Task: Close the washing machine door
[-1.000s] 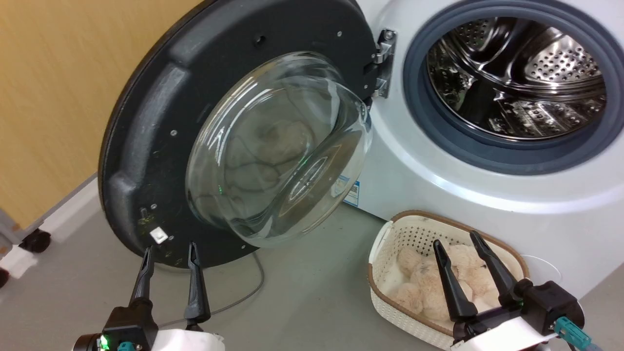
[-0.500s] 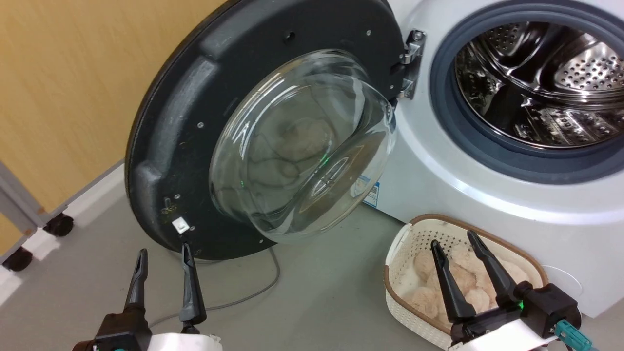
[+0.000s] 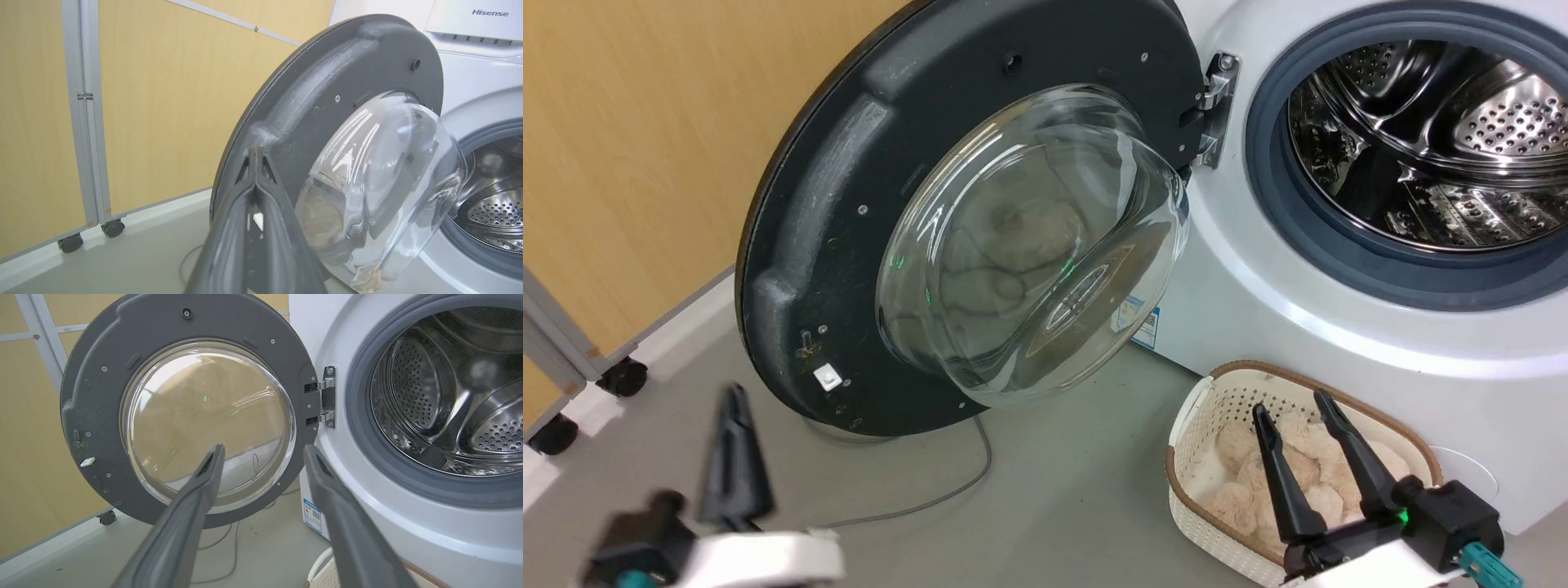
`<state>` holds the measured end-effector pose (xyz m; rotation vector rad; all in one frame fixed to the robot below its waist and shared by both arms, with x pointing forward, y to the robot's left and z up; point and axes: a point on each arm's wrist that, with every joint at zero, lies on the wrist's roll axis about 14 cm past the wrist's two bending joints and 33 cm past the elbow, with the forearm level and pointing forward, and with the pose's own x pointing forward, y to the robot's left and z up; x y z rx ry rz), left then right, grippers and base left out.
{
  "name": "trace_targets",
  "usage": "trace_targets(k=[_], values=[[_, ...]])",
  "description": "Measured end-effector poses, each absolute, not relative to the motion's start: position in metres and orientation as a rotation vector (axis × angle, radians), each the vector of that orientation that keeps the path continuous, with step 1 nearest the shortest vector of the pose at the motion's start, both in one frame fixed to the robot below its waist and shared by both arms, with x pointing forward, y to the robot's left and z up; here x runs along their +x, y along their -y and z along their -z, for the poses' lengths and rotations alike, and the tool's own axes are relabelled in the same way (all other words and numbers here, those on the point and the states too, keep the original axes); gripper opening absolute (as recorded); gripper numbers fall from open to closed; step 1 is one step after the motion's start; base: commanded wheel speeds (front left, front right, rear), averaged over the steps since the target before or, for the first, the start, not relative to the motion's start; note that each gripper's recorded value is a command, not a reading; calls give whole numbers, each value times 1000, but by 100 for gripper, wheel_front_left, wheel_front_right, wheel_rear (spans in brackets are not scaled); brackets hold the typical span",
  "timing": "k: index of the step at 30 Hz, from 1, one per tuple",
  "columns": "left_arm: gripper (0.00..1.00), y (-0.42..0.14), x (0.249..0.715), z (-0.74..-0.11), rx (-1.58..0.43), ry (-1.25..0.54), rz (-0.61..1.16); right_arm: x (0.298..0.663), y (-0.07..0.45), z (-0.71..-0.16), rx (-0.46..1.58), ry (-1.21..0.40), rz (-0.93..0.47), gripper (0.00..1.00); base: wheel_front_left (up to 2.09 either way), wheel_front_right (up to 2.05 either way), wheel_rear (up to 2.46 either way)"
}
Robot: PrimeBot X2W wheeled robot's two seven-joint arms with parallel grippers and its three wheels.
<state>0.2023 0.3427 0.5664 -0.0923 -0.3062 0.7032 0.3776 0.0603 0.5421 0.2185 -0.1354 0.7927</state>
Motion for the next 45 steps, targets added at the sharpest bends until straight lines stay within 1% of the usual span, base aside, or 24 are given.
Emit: trace_targets(k=[5, 7, 9, 11, 14, 21, 24, 29, 33, 38, 41, 45], values=[[0, -379, 202, -597, -63, 399, -711, 381, -50, -540, 211, 136, -763, 100, 0, 0, 0], [0, -399, 201, -604, -91, 427, -731, 381, -45, -538, 207, 130, -748, 100, 0, 0, 0], [0, -422, 200, -606, -182, 436, -759, 380, -42, -536, 202, 126, -740, 100, 0, 0, 0], [0, -444, 201, -607, -323, 458, -782, 379, -39, -536, 206, 127, -732, 100, 0, 0, 0], [0, -466, 213, -606, -489, 445, -767, 380, -34, -534, 204, 125, -715, 100, 0, 0, 0], [0, -483, 243, -577, -855, 329, -722, 384, -23, -527, 205, 110, -683, 100, 0, 0, 0], [0, -479, 257, -559, -1048, 265, -687, 386, -19, -525, 204, 106, -672, 100, 0, 0, 0], [0, -455, 278, -532, -1197, 84, -582, 390, -14, -520, 200, 98, -659, 100, 0, 0, 0], [0, -445, 285, -526, -1227, 9, -519, 391, -11, -519, 197, 96, -650, 100, 0, 0, 0], [0, -426, 290, -531, -1244, -51, -389, 392, -8, -522, 193, 107, -639, 100, 0, 0, 0], [0, -402, 293, -529, -1248, -113, -283, 393, -5, -526, 189, 117, -629, 100, 0, 0, 0], [0, -357, 293, -525, -1260, -222, -120, 392, 0, -533, 185, 138, -613, 100, 0, 0, 0]])
